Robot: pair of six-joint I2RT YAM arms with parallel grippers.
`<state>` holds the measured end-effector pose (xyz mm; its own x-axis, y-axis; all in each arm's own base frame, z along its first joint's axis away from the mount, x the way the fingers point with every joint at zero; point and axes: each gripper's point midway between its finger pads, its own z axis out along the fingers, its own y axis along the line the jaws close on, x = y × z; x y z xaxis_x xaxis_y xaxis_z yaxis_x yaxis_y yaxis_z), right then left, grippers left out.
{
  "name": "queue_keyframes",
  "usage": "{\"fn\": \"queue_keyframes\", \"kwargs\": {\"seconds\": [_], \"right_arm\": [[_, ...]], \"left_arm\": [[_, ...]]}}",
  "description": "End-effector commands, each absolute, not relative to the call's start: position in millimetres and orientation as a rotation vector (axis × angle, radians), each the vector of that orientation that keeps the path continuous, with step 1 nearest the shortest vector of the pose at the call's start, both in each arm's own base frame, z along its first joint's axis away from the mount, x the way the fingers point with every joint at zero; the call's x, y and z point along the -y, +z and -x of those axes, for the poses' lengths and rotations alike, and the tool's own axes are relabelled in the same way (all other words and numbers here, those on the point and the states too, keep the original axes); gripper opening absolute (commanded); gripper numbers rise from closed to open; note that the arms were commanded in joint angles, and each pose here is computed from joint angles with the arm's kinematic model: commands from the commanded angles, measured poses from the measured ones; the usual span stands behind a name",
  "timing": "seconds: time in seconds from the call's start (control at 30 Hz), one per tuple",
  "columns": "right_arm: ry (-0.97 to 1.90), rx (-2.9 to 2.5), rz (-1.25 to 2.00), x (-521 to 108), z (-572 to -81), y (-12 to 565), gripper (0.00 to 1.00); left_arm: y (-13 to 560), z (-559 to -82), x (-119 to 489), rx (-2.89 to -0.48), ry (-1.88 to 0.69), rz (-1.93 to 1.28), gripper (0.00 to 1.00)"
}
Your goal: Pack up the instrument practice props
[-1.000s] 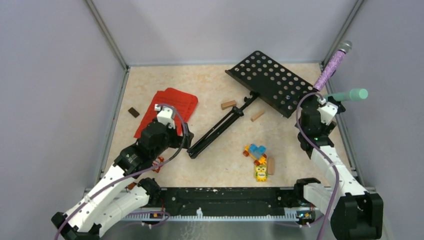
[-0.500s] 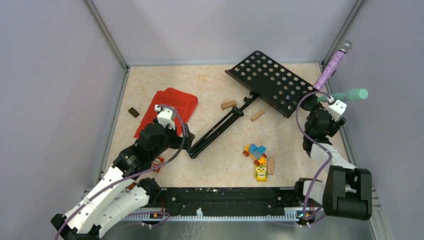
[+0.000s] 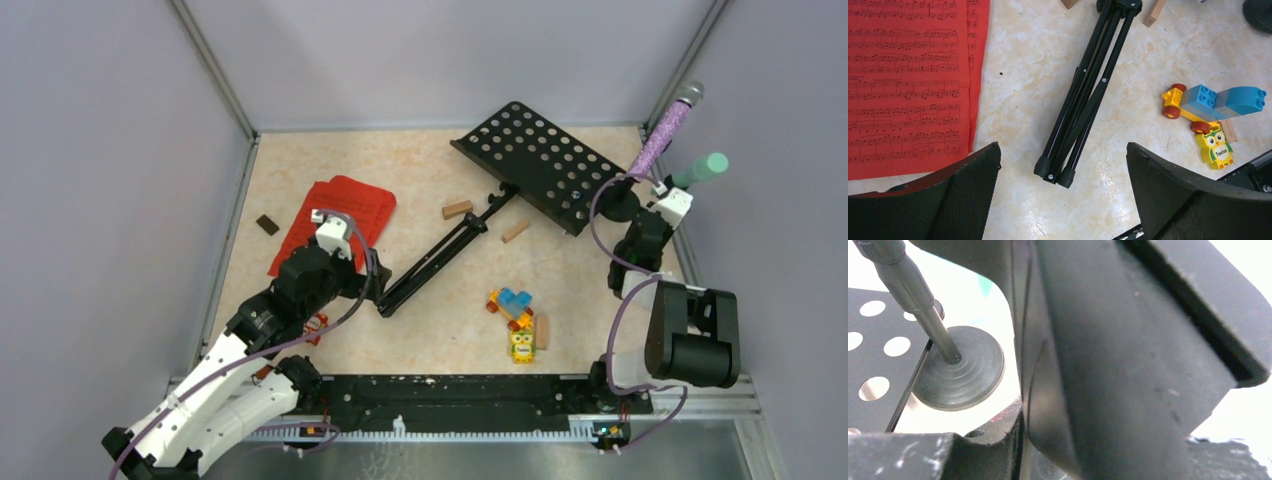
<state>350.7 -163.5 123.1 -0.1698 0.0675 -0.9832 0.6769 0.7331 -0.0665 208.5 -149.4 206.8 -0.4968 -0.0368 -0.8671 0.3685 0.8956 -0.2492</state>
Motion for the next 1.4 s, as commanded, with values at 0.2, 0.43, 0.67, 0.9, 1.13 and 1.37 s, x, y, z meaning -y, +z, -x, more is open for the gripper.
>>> {"fn": "queue_keyframes", "kwargs": {"seconds": [0.2, 0.43, 0.67, 0.9, 1.13, 1.37], "right_arm": [[-0.615, -1.484, -0.651, 173.7, -336.6, 180.1, 0.00], [-0.560, -1.399, -0.763, 164.6, -282.1, 256.8, 0.00], [-0.184, -1.474, -0.411, 57.1, -279.5, 321.8, 0.00], [0.076, -1.522, 0.003, -85.5, -299.4, 352.4, 0.00], [0.327, -1.474, 0.380, -273.0, -250.9, 344.7, 0.00], [0.631, -1.666, 0.389, -344.2, -184.0, 263.2, 0.00]], "left_arm": [[212.7, -212.4, 154.2, -2.004, -0.522, -0.250, 0.99], [212.3, -212.5, 155.6, -2.004, -0.528, -0.254, 0.99], [208.2, -212.7, 159.4, -2.021, -0.538, -0.267, 0.99], [207.9, -214.0, 157.3, -2.024, -0.527, -0.252, 0.99], [206.8, -215.2, 153.3, -2.031, -0.503, -0.233, 0.99], [218.6, -215.2, 139.2, -1.982, -0.471, -0.159, 0.99]]}}
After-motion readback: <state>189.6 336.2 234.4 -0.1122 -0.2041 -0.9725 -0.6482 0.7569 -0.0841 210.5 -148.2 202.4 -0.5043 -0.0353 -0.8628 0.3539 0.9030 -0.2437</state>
